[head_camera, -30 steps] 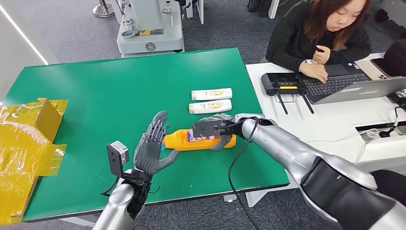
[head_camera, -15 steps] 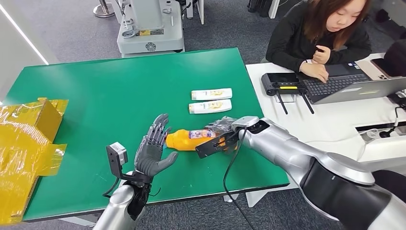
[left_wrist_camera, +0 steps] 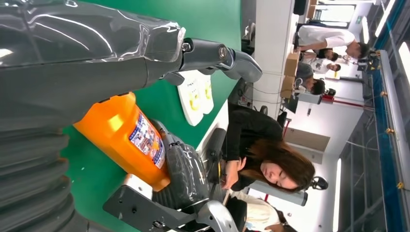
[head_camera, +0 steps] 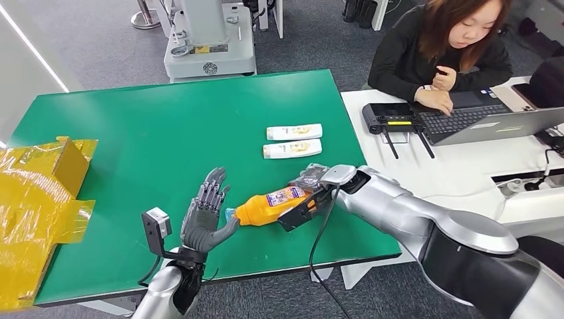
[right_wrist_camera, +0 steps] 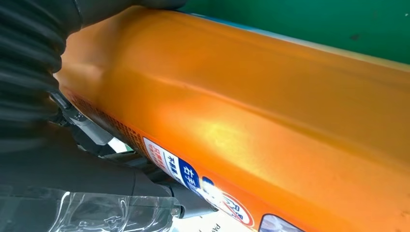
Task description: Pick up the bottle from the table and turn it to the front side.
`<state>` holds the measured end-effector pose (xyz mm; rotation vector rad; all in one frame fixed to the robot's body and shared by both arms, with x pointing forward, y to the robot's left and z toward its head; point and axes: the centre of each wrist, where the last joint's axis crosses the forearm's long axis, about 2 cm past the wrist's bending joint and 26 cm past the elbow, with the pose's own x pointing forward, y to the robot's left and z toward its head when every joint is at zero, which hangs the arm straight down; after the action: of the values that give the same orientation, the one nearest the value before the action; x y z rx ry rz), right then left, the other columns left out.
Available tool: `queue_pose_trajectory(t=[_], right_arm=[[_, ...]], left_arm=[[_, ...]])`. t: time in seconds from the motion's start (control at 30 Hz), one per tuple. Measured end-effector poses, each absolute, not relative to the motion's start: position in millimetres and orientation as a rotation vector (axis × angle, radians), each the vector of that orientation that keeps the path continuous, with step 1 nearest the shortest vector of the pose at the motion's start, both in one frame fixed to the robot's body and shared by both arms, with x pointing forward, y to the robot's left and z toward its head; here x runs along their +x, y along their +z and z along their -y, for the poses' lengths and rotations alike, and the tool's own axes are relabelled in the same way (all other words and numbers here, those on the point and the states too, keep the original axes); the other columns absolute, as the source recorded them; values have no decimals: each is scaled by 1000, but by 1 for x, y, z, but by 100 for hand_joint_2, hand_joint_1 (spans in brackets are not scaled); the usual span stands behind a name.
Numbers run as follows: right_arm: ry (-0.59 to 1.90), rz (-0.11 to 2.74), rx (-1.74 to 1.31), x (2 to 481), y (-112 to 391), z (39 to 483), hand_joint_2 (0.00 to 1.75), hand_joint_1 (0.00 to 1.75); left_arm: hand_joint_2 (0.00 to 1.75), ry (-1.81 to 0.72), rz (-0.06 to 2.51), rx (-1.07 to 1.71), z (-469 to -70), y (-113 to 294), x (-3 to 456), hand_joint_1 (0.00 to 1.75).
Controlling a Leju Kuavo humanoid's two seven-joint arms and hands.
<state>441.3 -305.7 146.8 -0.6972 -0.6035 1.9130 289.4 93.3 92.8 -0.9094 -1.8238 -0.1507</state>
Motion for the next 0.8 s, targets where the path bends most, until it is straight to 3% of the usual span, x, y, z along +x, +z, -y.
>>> queue_pose_trajectory(t=[0.23,0.47,0.8], right_arm=[[1861,684,-694,439,143,304,175,175],[1607,920,-609,424,120,314,175,175],[1270,1197,-401,360,60,326,175,175]], left_arm=[[175,-135,1818,-885,-98,91,287,0],[175,-124,1825,-830,-103,84,281,0],[175,-91,1810,-832,-105,81,277,0]])
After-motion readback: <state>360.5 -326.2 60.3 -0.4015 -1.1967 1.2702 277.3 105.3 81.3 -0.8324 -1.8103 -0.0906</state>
